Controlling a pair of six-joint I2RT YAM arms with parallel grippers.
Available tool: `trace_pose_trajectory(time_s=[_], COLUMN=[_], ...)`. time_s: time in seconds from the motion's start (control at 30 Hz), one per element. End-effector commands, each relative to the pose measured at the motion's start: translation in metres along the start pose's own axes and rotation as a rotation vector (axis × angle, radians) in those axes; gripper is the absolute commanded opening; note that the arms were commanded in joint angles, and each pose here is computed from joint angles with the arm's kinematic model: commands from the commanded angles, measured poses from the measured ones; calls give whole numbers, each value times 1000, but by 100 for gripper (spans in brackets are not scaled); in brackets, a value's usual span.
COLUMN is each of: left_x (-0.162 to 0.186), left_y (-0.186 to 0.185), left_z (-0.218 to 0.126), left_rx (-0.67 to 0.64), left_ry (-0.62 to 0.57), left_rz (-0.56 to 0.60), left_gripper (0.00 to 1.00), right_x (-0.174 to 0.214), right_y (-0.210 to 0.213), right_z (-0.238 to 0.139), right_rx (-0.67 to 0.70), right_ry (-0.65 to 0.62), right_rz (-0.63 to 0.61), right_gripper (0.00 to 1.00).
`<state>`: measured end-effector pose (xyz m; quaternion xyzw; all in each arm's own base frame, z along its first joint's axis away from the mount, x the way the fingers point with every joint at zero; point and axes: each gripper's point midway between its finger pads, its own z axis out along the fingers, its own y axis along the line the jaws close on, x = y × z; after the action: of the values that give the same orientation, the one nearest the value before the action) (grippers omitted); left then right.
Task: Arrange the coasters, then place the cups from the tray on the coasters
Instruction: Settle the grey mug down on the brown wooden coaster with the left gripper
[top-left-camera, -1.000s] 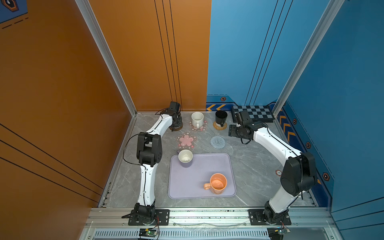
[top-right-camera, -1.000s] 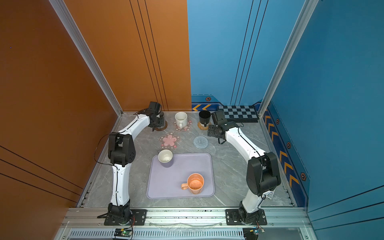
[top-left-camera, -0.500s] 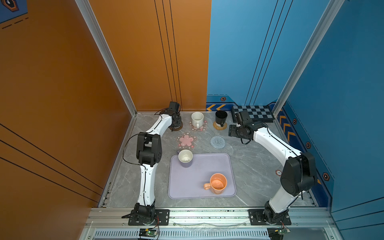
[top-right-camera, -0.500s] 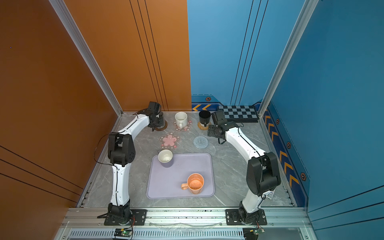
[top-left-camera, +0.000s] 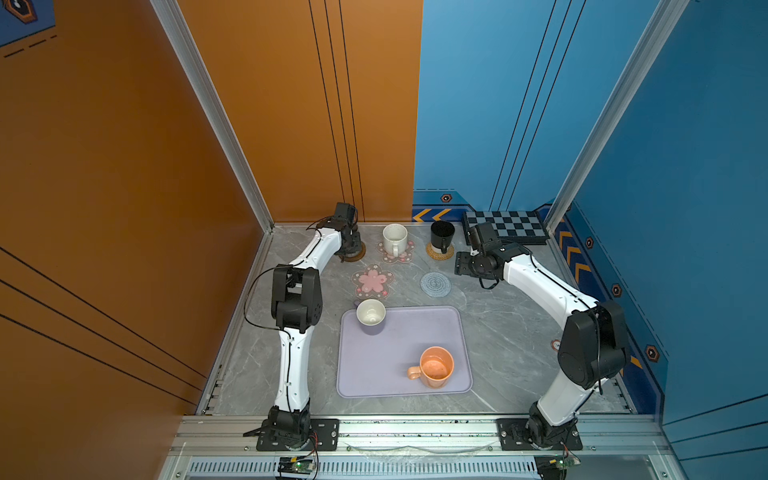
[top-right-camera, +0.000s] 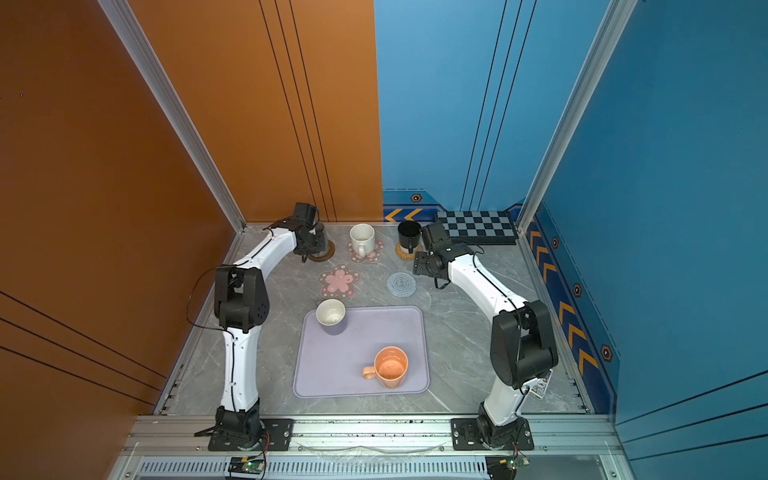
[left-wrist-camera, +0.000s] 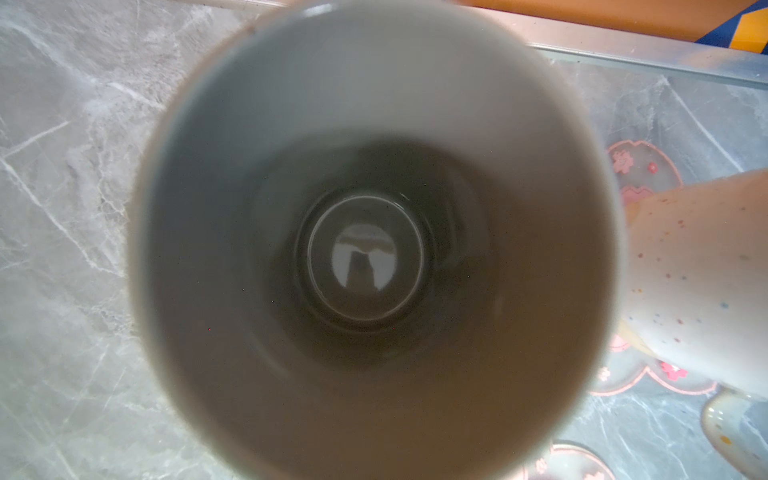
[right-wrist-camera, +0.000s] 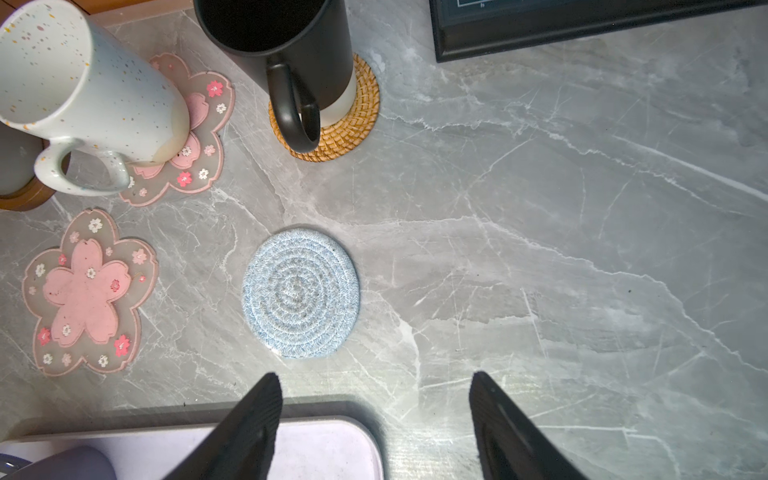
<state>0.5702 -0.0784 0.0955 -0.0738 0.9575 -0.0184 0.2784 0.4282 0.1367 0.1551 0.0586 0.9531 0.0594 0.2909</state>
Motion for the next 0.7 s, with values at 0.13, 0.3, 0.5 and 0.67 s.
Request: trace_pose_trajectory(time_s=[0.13, 0.3, 0.5, 0.67], left_x=[0, -2, -1, 2], left_y=[-8, -9, -7, -4], left_z=[1, -4, -6, -12], left_rx=[47, 32, 29, 13], left_ry=[2, -10, -10, -9], left_rz=[15, 32, 40, 47], left_gripper=[27, 33, 33, 32], right_x=[8, 11, 11, 10], right_y=[1, 1, 0, 0], right_z=[-2, -2, -5, -10], right_rx=[3, 6, 8, 5], right_ry=[28, 31, 25, 16], right_rz=[-24, -24, -22, -21], right_gripper=[74, 74, 74, 74])
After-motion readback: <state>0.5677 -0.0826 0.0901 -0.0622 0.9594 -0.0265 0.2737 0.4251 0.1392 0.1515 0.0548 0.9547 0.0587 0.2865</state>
